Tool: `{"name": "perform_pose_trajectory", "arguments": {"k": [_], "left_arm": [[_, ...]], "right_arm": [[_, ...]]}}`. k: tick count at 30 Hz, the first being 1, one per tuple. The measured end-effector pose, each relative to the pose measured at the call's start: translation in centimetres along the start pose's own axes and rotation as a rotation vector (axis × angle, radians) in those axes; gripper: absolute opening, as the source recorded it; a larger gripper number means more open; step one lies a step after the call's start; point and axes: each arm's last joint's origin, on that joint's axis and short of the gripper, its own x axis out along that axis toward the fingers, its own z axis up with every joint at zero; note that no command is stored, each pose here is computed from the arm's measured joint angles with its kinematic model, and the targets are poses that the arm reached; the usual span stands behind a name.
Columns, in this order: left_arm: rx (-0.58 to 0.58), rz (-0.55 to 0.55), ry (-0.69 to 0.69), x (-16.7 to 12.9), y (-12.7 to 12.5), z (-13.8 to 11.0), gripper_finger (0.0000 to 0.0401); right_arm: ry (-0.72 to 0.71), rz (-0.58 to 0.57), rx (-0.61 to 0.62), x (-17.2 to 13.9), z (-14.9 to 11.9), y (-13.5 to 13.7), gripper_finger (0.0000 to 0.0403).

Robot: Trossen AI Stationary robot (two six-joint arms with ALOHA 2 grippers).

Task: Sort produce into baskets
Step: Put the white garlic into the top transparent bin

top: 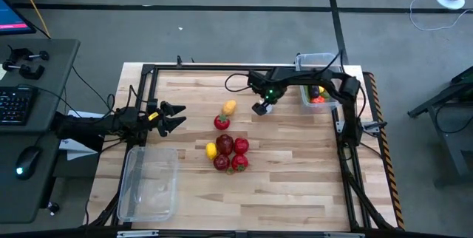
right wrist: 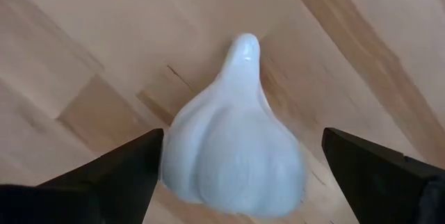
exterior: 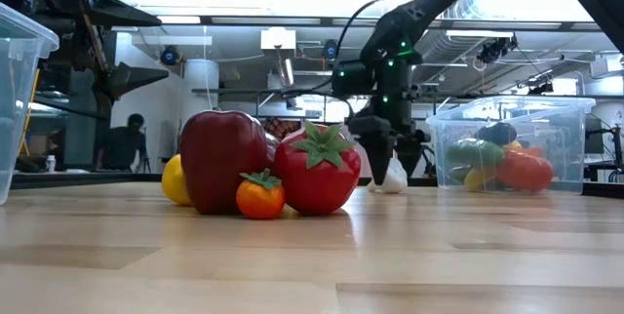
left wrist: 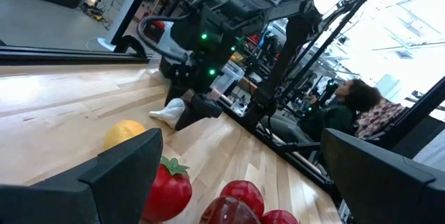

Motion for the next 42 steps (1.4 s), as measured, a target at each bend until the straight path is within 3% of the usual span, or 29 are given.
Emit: {"name": "perform_pose_trajectory", "arguments": {"k": [8, 15, 19, 23, 27, 32, 36, 42], "left_arm": [[0.0, 0.0, 0.001, 0.0, 0.0, 0.0, 0.0378], [0.0, 0.0, 0.001, 0.0, 0.0, 0.0, 0.0378], [0.0, 0.0, 0.0, 0.0, 0.0, 0.0, 0.0378], [0.0, 0.0, 0.0, 0.0, 0.0, 0.0, 0.0378], [0.0, 0.0, 0.001, 0.0, 0.0, 0.0, 0.0378], [0.0, 0.0, 0.0, 0.0, 0.0, 0.0, 0.0378], [0.0, 0.0, 0.001, 0.0, 0.0, 0.0, 0.0378], [0.0, 0.0, 0.0, 0.0, 0.0, 0.0, 0.0378]], "right_arm": [[0.004, -0.005, -0.037, 0.2, 0.0, 0.0, 0.0363], [0.023, -0.015, -0.081, -0.4, -0.4, -0.1, 0.0265], [-0.048, 0.002, -0.144, -3.5, -1.0, -0.2, 0.0221], [-0.27, 0.051, -0.209, -10.1, -2.5, -0.7, 0.0215], [-0.521, 0.186, -0.258, -16.8, -4.9, -2.2, 0.0226], [-0.677, 0.553, -0.423, -21.9, -8.1, -3.7, 0.0228], [-0.744, 0.775, -0.497, -23.6, -8.8, -3.1, 0.0228], [-0.798, 0.857, -0.604, -23.1, -7.1, 0.3, 0.0228]]}}
